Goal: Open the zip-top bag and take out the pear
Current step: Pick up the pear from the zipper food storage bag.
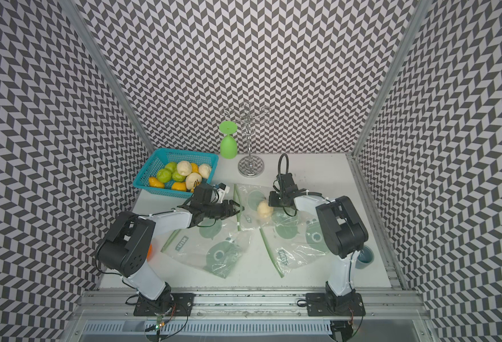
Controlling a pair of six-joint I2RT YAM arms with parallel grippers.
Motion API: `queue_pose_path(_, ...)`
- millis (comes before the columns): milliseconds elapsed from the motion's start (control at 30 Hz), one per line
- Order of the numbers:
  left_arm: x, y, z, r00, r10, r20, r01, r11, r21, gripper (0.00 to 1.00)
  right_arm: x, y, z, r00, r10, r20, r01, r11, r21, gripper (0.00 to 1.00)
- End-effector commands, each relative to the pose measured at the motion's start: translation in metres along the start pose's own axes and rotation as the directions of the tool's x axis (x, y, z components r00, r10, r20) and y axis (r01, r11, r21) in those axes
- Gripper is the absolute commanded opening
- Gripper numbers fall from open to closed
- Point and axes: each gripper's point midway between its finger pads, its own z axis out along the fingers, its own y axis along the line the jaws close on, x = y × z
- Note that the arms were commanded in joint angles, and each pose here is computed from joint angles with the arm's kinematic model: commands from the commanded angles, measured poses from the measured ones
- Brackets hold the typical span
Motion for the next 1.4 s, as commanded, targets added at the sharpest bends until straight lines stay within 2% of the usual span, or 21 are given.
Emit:
queue_pose_path(0,0.01,0.0,0.007,1.0,0.01,-0.027,-0.009,0.999,0.032,0.63,0.005,0.012,0.011,1.0,-0.011,0.0,0.011,0.999,-0.046,0.0)
queue_pose_path(100,0.013,0.001,0.009,1.0,0.008,-0.026,-0.007,0.999,0.033,0.67,0.005,0.022,0.008,1.0,-0.022,0.003,0.022,0.997,-0.074,0.0)
queue_pose_path(233,0.016,-0.002,0.009,0.999,0.019,-0.033,-0.018,0.999,0.033,0.69,0.002,0.033,-0.001,0.999,-0.047,0.01,0.048,0.994,-0.101,0.0)
queue_pose_path(400,0.021,0.01,-0.013,1.0,0.021,-0.013,-0.022,0.999,-0.034,0.71,-0.002,0.029,-0.009,0.998,-0.066,0.019,0.068,0.995,-0.074,0.0)
queue_pose_path(667,0.011,0.006,-0.041,0.998,0.036,0.044,-0.034,0.999,-0.037,0.72,0.007,0.024,-0.002,0.998,-0.056,0.004,0.056,0.996,-0.076,0.0)
queue_pose_path(767,0.004,0.0,-0.039,0.998,0.047,0.046,-0.046,0.999,-0.025,0.65,0.008,0.023,-0.002,0.998,-0.06,0.001,0.06,0.996,-0.07,0.0)
queue_pose_path(900,-0.004,-0.006,-0.037,0.997,0.061,0.044,-0.061,0.998,-0.003,0.43,0.01,0.021,-0.002,0.998,-0.069,-0.003,0.069,0.996,-0.061,0.0)
queue_pose_path(1100,-0.011,-0.015,-0.033,0.996,0.081,0.04,-0.082,0.997,0.015,0.32,0.012,0.02,0.0,0.997,-0.072,-0.006,0.072,0.995,-0.065,0.0)
queue_pose_path(1367,0.007,-0.006,-0.014,0.997,0.067,-0.027,-0.067,0.998,0.007,0.23,0.008,0.026,-0.002,0.998,-0.07,0.0,0.069,0.994,-0.083,0.0)
